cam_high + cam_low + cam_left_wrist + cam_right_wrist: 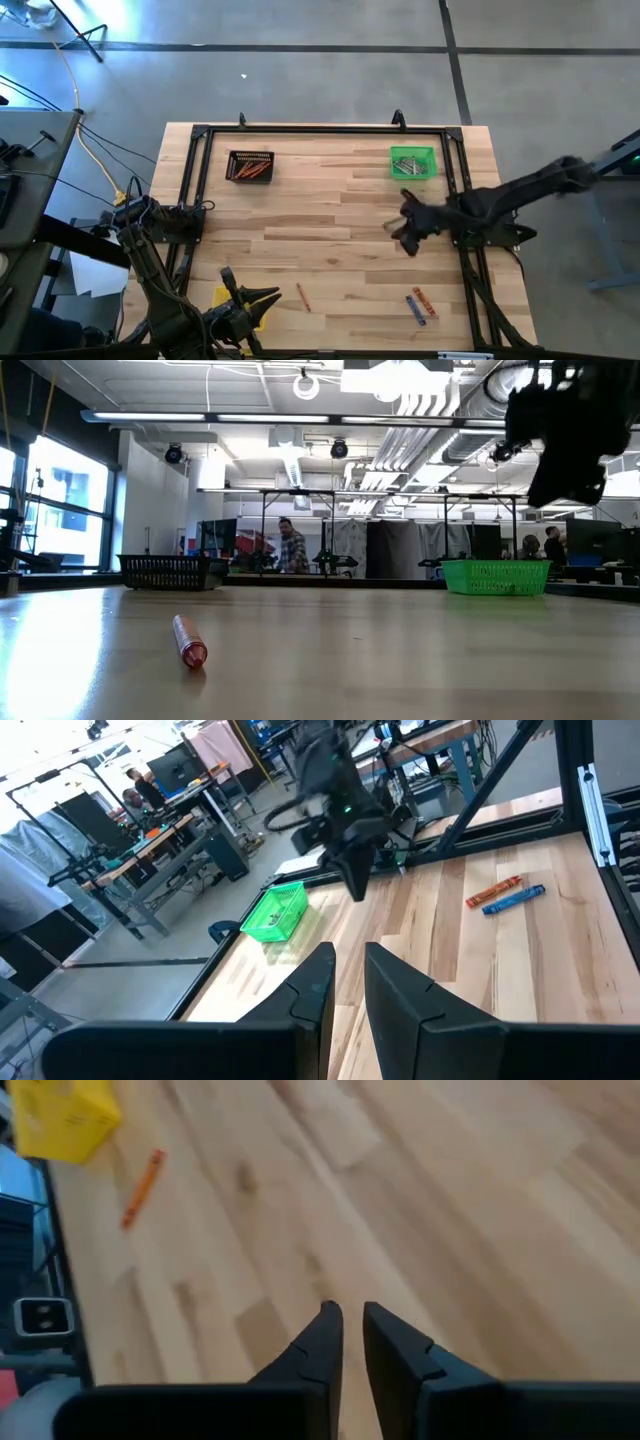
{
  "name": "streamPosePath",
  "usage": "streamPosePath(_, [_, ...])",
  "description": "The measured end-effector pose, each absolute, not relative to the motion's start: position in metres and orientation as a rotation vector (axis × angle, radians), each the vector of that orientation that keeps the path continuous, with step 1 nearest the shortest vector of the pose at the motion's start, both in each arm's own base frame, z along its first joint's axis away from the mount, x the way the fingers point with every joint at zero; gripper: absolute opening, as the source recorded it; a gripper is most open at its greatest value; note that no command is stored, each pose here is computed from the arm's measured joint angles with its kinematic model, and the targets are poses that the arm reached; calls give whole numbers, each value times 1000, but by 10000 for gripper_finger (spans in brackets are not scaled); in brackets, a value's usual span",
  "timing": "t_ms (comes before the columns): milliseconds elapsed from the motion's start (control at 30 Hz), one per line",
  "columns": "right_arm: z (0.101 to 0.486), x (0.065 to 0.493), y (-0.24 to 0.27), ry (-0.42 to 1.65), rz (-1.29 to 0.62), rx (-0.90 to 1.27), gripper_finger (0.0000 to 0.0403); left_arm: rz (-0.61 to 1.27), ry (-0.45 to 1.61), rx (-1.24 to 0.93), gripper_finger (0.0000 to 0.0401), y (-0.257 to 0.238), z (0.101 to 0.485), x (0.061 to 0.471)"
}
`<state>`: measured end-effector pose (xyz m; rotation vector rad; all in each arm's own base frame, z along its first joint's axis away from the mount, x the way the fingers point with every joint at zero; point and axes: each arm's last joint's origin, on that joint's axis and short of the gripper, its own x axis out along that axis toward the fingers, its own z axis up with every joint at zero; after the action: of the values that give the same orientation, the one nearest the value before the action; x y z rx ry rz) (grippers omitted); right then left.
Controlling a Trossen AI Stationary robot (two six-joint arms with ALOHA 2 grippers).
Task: Sort crayons
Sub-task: Put the orange crayon into the black bin
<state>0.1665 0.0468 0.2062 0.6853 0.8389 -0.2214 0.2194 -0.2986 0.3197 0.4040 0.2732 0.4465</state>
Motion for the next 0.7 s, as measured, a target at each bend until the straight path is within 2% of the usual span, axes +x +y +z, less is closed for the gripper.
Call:
streamPosePath(300, [218,175,109,828,-211,662,33,447,271,396,44,-299,320,219])
streamPosePath(700, [203,206,188,1130,-110,642,33,440,280,381,44,-299,319,219])
